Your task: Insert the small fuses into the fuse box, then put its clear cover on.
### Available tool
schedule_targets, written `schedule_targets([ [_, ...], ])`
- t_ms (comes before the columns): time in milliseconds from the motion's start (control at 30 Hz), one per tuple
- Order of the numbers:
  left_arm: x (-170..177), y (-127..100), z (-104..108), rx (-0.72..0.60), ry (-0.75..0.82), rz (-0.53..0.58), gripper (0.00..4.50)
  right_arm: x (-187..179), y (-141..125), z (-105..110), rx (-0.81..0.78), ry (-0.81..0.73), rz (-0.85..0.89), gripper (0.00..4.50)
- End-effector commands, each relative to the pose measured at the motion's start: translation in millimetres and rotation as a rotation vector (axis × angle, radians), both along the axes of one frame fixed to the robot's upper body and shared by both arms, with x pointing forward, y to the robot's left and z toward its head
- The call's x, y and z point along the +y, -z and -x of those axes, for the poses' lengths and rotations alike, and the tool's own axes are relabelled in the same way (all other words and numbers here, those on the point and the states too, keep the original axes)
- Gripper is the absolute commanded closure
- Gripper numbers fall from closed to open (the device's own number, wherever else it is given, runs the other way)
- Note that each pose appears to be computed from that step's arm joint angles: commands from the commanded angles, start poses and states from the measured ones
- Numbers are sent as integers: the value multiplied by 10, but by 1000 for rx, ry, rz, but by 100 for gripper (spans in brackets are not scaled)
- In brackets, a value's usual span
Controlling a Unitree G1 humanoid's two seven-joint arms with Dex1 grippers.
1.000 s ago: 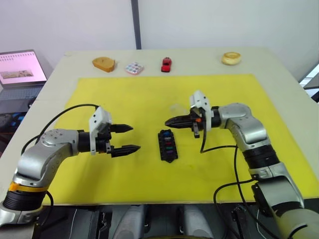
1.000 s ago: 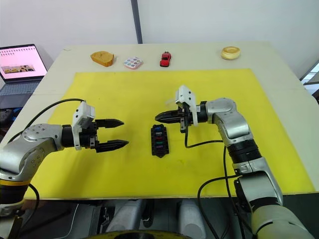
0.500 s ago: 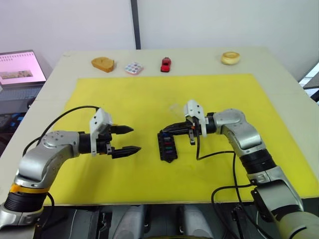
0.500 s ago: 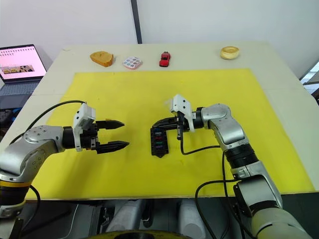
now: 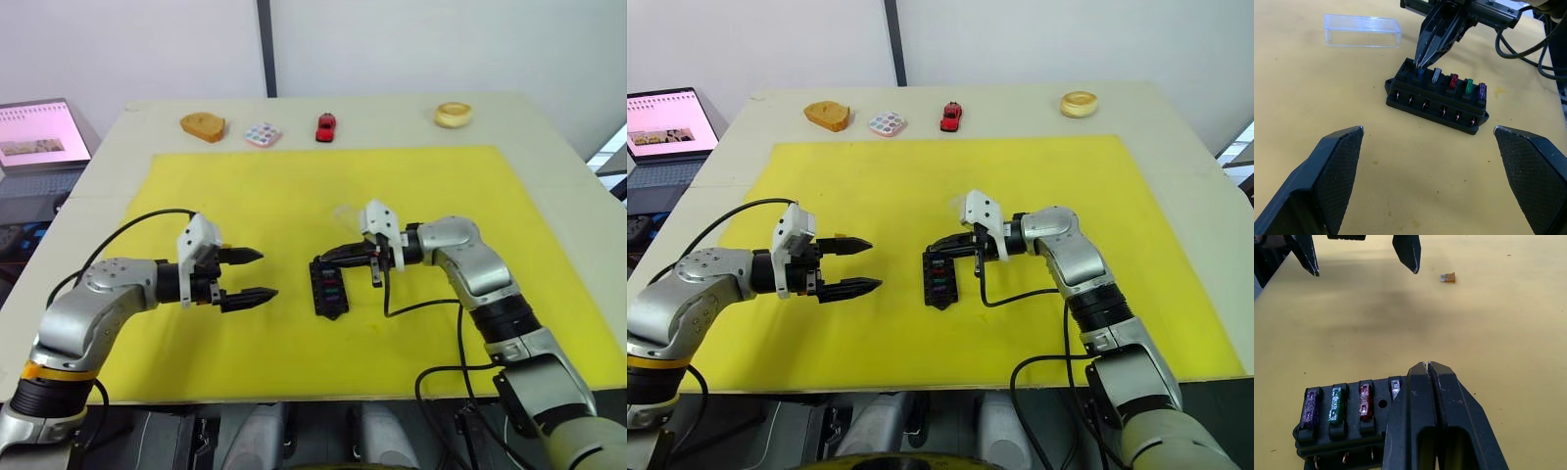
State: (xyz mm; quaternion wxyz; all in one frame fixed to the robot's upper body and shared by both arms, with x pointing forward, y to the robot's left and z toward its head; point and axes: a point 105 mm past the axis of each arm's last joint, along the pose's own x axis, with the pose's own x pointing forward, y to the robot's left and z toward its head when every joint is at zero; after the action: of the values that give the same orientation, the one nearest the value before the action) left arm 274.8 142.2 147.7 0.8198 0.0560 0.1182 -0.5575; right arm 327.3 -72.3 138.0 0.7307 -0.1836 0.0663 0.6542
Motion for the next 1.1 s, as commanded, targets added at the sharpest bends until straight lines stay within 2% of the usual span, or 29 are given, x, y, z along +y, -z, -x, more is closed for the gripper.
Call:
schedule_targets([
  [33, -10, -67, 5, -48, 5, -2, 0, -30, 189, 25, 28, 6, 64, 446],
  [267, 4, -64, -9, -49, -3, 1, 0, -49, 325, 61, 39, -4, 109, 446],
  [367, 7, -57, -9, -48, -7, 1, 0, -18, 293, 40, 35, 4, 91, 446],
  [500, 101, -95, -31, -47, -45, 10, 0, 17, -48, 9, -2, 9, -64, 446],
  [633, 607, -269, -133, -52, -232, 27, 0, -199, -630, -12, -11, 94, -279, 446],
  [700, 898, -297, -130, -52, -321, 6, 0, -410, -746, -29, 4, 176, -300, 446],
  [833, 1538, -246, -57, -44, -517, -59, 0, -1138, -776, -180, -32, 483, -263, 446],
  [933, 2030, -185, -21, -65, -697, -57, 0, -1976, -681, -260, -87, 804, -213, 371],
  [1000, 2281, -125, -50, -107, -805, -70, 0, -2315, -616, -253, -106, 935, -204, 286],
  [1100, 2483, 14, -65, -118, -868, -116, 0, -2566, -573, -295, -143, 1070, -236, 129],
])
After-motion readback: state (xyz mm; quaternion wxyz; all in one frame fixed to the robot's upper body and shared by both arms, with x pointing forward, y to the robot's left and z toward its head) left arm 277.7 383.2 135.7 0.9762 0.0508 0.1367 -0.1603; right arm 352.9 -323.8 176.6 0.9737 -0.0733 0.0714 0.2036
